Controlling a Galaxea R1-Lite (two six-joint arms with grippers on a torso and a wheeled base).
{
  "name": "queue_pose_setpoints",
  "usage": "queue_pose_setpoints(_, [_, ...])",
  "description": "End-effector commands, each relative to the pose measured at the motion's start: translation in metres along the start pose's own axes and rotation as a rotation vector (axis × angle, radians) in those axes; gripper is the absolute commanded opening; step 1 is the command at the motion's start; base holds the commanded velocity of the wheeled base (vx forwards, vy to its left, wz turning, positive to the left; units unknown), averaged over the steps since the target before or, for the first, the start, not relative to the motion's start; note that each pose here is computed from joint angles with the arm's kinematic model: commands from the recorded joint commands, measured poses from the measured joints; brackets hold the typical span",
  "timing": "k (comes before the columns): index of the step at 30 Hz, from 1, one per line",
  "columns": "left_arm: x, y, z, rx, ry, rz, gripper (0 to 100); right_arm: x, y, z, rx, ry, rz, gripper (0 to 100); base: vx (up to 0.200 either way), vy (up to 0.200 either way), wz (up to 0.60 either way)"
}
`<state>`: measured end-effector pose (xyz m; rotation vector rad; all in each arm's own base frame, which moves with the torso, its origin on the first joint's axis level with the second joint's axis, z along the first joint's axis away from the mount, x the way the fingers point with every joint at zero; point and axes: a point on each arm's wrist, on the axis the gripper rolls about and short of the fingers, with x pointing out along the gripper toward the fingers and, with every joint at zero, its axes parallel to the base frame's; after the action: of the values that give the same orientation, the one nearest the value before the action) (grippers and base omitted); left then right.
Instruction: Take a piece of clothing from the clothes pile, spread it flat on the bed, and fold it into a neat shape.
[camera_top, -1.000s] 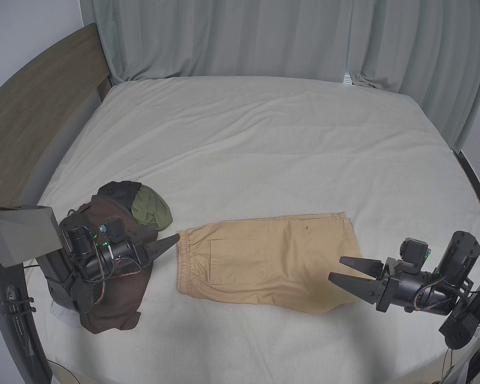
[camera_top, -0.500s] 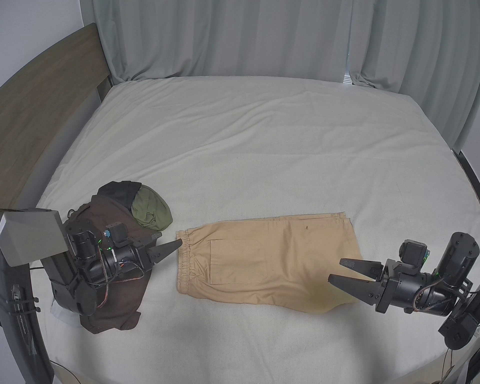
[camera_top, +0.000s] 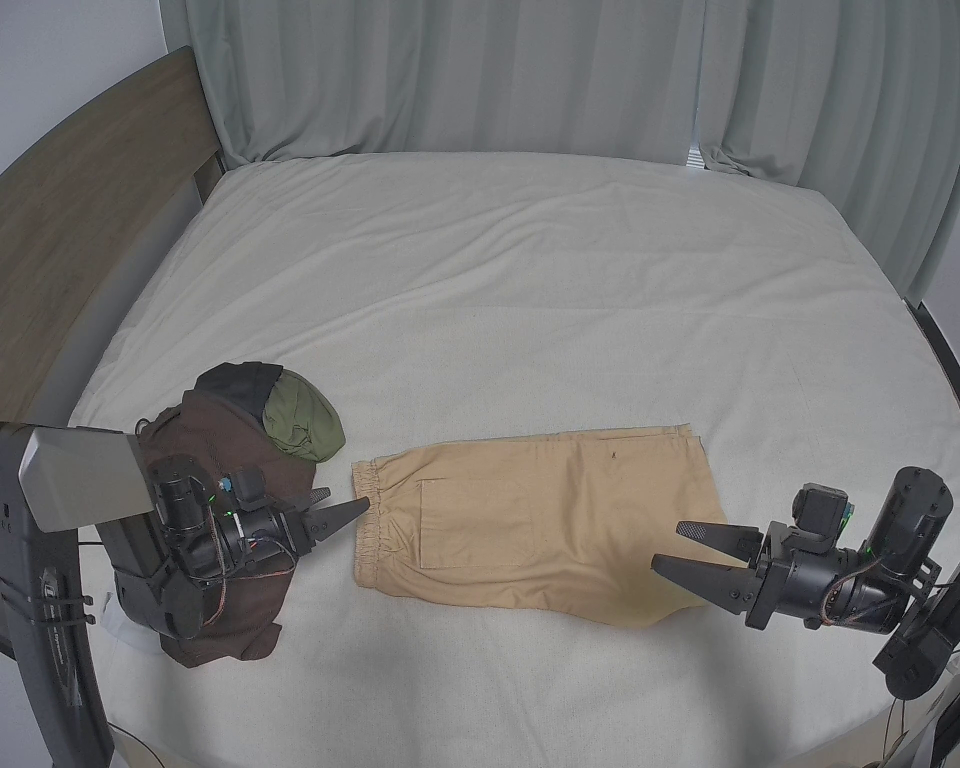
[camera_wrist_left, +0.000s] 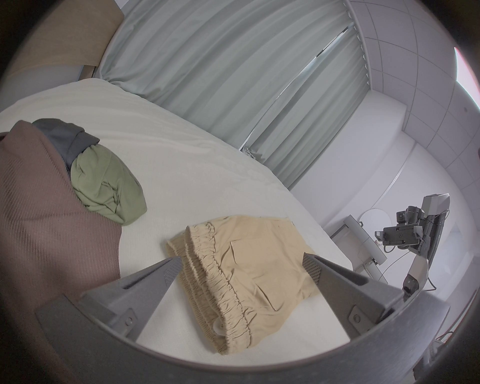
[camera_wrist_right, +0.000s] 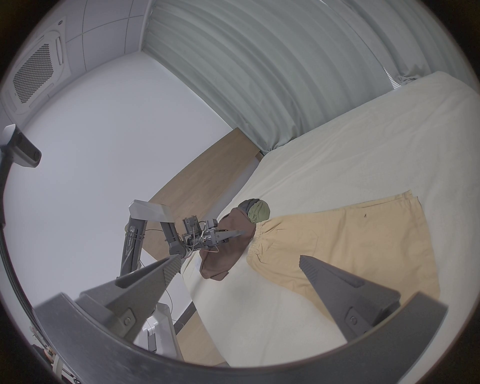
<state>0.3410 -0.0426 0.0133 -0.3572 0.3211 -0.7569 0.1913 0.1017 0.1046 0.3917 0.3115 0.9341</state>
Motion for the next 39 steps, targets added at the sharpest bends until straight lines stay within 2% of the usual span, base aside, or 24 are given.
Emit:
queue_pose_setpoints(1, [0.003,0.005,-0.010,-0.019,0.024,0.007,100,0.001,-0.001,-0.001,0.003,0.006,-0.001,100,0.000,0.000,0.00])
queue_pose_setpoints(27, [0.012,0.018,-0.050,-0.069,0.114,0.021,100,0.002,-0.002,-0.003,0.007,0.016,-0.005,100,0.000,0.000,0.00])
queue_pose_setpoints(39, [0.018,0.013,-0.063,-0.091,0.156,0.010,100,0.002,-0.003,-0.004,0.009,0.020,-0.007,100,0.000,0.000,0.00])
